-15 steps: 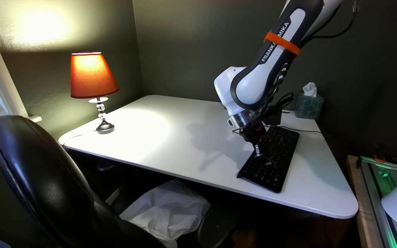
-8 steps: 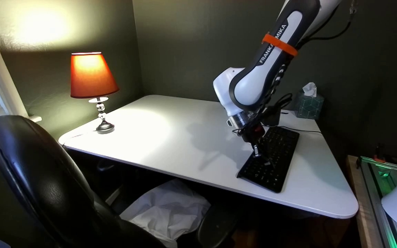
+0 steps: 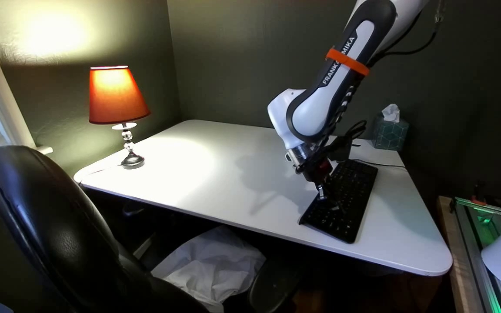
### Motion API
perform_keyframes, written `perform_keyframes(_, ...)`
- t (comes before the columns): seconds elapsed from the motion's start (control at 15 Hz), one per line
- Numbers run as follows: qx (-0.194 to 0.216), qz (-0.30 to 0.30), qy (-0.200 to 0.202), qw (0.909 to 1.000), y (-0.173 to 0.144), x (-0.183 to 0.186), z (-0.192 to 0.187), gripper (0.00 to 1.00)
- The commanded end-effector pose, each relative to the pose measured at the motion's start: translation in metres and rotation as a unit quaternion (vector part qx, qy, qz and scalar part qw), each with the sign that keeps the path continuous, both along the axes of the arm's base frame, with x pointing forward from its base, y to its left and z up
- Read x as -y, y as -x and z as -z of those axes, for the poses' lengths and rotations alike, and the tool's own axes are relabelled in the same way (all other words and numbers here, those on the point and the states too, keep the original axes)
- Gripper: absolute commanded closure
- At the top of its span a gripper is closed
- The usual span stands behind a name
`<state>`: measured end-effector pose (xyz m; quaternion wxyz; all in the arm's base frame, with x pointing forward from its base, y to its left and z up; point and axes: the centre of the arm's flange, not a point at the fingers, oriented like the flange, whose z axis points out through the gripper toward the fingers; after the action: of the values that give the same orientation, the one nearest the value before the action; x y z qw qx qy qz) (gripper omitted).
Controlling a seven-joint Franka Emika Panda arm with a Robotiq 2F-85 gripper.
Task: Press a button on the keyboard
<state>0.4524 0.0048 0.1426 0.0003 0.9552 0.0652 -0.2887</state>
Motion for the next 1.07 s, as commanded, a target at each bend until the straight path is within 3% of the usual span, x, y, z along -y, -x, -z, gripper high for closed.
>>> perform_keyframes(0.0, -0.002, 0.010, -0.007, 0.9999, -0.0045, 0.0025, 0.0043, 1.00)
perform_keyframes(1.0, -0.006, 0.014, -0.024, 0.9996, -0.0125, 0.0045, 0.0078, 1.00)
